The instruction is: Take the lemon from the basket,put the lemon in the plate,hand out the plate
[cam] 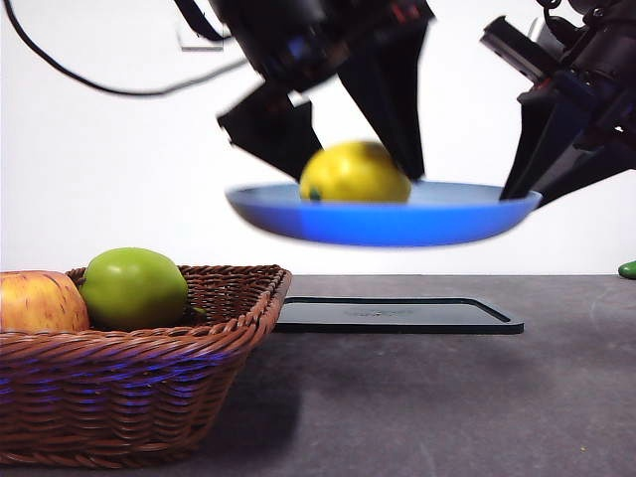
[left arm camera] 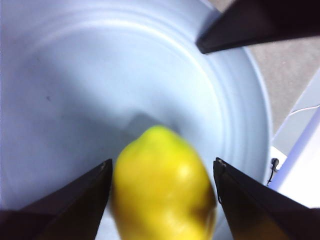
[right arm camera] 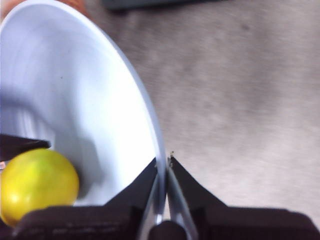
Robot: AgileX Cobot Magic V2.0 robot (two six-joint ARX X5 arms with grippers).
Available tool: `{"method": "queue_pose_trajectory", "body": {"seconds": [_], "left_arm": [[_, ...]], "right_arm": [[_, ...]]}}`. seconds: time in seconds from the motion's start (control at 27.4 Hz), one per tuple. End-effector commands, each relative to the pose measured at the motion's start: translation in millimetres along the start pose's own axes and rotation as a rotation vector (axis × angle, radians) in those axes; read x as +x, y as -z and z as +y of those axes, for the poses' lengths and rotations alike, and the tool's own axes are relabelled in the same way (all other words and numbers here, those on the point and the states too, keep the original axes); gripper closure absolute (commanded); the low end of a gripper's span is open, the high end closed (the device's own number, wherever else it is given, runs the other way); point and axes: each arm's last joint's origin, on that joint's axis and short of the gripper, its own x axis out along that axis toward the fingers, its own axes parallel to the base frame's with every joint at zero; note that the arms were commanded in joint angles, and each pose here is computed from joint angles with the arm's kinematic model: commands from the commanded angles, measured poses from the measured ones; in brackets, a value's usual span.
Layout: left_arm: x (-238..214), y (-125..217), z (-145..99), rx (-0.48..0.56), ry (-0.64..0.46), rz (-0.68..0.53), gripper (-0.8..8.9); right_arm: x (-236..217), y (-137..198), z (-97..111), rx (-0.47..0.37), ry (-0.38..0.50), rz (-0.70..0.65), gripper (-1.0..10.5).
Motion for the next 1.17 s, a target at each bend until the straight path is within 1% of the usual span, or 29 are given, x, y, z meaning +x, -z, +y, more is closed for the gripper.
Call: {"method": "queue_pose_trajectory", "body": {"seconds": [0.04,0.15,0.22,0.33,0.44,0.51,0.62,0.8,0.98,1.13,1.17], "left_arm": [[-31,-4,-3,0.018,0.008,-0.081,4.64],[-77,2,-4,0.019,0.017,-0.178,4.64],[-110,11,-8,0.029,0.027,-0.245,4.64],[-155,27,-12,0.039,0.044,-0.351,4.64],[-177,37,-14,0.033,0.057,-0.410,4.64],[-189,43,-15,0.024,0.066,-0.445,4.64],[-201,50,-15,0.025,0.071,-0.481,4.64],[-206,53,-16,0.027,0.073,-0.495,4.64],[-205,53,-15,0.026,0.069,-0.489,4.64],[-205,53,-15,0.024,0.061,-0.491,4.64],[-205,53,-15,0.021,0.050,-0.492,4.64]], "right_arm": [[-1,-16,-3,0.036,-0.059,-0.006,9.4],[-2,-40,-13,0.078,-0.060,-0.031,9.4],[-1,-61,-18,0.098,-0.068,-0.045,9.4],[3,-98,-28,0.130,-0.050,-0.064,9.4],[10,-122,-35,0.149,-0.043,-0.079,9.4],[15,-134,-39,0.163,-0.022,-0.089,9.4],[27,-152,-46,0.167,0.035,-0.104,9.4],[49,-168,-61,0.183,0.095,-0.100,9.4],[70,-170,-75,0.206,0.127,-0.067,9.4],[86,-168,-89,0.203,0.208,-0.043,9.4],[88,-168,-90,0.190,0.214,-0.039,9.3]]}}
